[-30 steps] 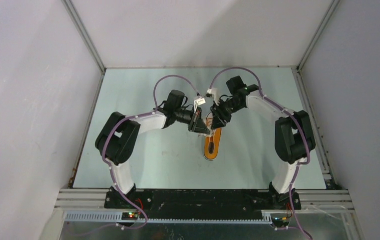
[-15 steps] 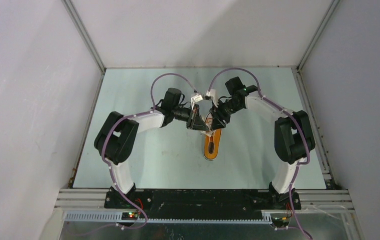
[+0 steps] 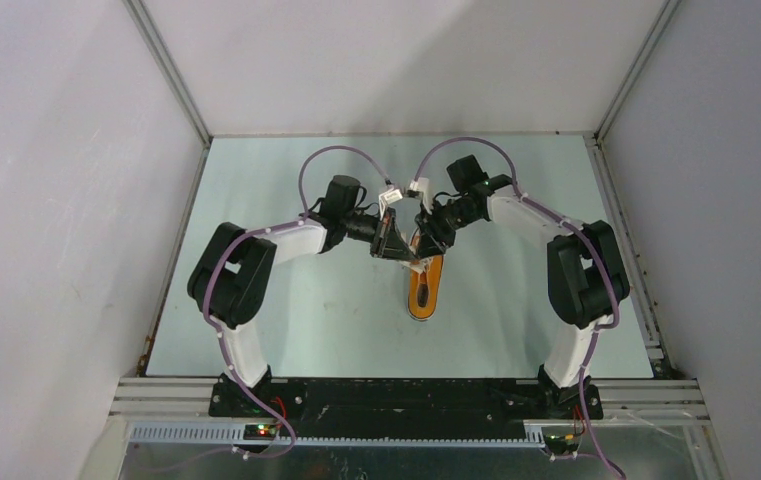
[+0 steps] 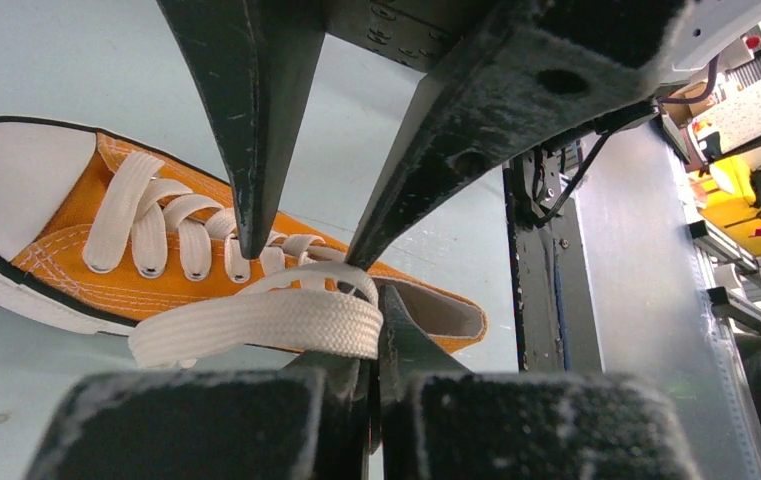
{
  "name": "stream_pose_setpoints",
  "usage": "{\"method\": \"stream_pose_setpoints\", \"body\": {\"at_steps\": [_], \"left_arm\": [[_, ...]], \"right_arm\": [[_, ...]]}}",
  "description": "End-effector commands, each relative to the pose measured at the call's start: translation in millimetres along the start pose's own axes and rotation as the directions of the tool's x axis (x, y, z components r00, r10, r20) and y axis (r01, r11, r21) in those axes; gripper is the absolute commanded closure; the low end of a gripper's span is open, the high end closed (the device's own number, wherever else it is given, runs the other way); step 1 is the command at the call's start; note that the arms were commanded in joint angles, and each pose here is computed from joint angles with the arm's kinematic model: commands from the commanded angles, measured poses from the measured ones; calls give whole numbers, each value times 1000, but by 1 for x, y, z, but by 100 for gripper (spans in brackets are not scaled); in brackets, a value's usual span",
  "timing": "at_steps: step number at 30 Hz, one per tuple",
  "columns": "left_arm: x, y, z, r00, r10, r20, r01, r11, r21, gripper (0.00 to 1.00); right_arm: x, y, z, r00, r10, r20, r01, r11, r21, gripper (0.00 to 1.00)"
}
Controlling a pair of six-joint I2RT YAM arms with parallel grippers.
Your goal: Tie the shoes
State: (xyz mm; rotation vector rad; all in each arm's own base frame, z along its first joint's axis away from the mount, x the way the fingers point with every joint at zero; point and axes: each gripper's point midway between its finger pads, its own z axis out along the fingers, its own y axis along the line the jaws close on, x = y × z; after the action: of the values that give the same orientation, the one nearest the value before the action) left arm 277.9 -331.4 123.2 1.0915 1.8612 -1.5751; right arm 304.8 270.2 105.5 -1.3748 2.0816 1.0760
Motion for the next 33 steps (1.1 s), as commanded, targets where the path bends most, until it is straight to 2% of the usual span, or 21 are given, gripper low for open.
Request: {"method": "stream_pose_setpoints", "body": {"at_steps": [1,2,6,7,9,15,20,21,26,28,33], "left_arm": [[-6,-14,7,997,71,-2,-71,996,57,100],[-5,-14,7,998,69,-3,-69,996,56,100],[-4,-13,8,998,64,-3,-64,997,54,100],[-4,-12,8,998,63,-2,-62,997,54,100],[-4,-11,8,998,59,2,-59,997,49,100],[-6,-3,7,999,46,8,-46,999,3,100],[-8,6,6,999,42,10,-42,999,-33,100],[-8,5,6,999,37,13,-36,999,-29,100],[-11,3,7,998,43,36,-43,999,-10,100],[-8,2,7,998,44,36,-44,999,-5,100],[-1,0,6,998,60,17,-60,998,-4,100]], "right_arm": [[-17,-2,19,998,-24,52,24,1000,3,64],[-18,-4,19,998,-21,52,20,1000,11,65],[-22,-7,20,997,-10,72,8,1000,21,85],[-23,-7,19,997,-10,73,8,1000,24,93],[-24,-8,16,997,-19,73,16,999,46,100],[-31,-17,-11,995,-39,97,24,988,153,100],[-27,-7,-33,993,-76,87,60,983,174,100],[-25,-6,-33,993,-78,84,63,984,169,99],[-4,5,-22,989,-137,58,131,987,88,72],[-2,2,-17,982,-178,65,172,981,86,66],[-8,-10,-5,959,-269,93,262,961,87,60]]}}
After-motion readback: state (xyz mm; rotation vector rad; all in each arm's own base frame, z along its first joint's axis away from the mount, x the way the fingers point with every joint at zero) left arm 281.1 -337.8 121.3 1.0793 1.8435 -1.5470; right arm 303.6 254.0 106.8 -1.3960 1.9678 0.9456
